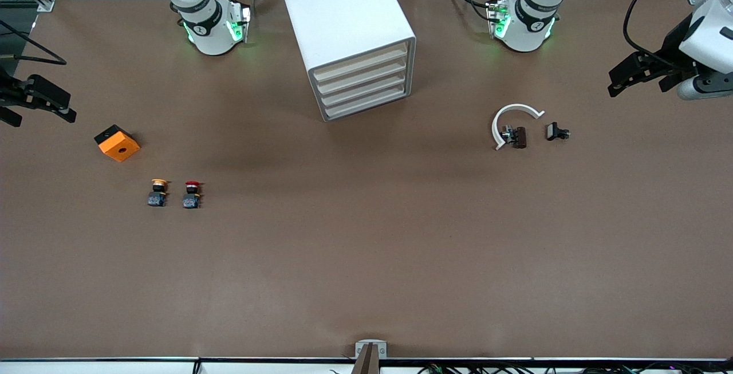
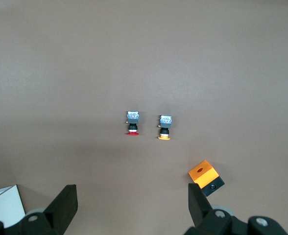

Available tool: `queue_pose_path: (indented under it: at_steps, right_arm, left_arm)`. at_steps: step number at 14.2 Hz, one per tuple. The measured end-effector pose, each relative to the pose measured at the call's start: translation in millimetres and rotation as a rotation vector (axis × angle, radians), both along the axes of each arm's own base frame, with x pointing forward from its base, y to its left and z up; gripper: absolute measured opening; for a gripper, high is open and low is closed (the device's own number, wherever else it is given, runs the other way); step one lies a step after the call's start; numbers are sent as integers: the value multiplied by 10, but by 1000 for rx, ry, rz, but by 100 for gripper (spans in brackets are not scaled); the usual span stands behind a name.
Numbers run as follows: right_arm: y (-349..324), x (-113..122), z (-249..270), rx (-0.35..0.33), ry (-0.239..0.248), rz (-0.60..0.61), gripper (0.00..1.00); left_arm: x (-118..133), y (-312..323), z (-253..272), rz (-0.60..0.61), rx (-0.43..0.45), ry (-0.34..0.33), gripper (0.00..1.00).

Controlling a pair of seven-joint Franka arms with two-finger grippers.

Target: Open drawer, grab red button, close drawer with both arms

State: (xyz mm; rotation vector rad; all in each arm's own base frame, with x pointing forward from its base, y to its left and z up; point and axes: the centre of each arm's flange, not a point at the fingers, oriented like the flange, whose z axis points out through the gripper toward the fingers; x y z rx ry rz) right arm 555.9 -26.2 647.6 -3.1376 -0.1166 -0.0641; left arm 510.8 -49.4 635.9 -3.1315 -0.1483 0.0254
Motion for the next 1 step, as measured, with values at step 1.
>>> queue_pose_path:
  at_steps: [1]
  right_arm:
    - [0,0,0,0,0,0,100]
  left_arm:
    - [2,-3,-4,-1,0,1,100]
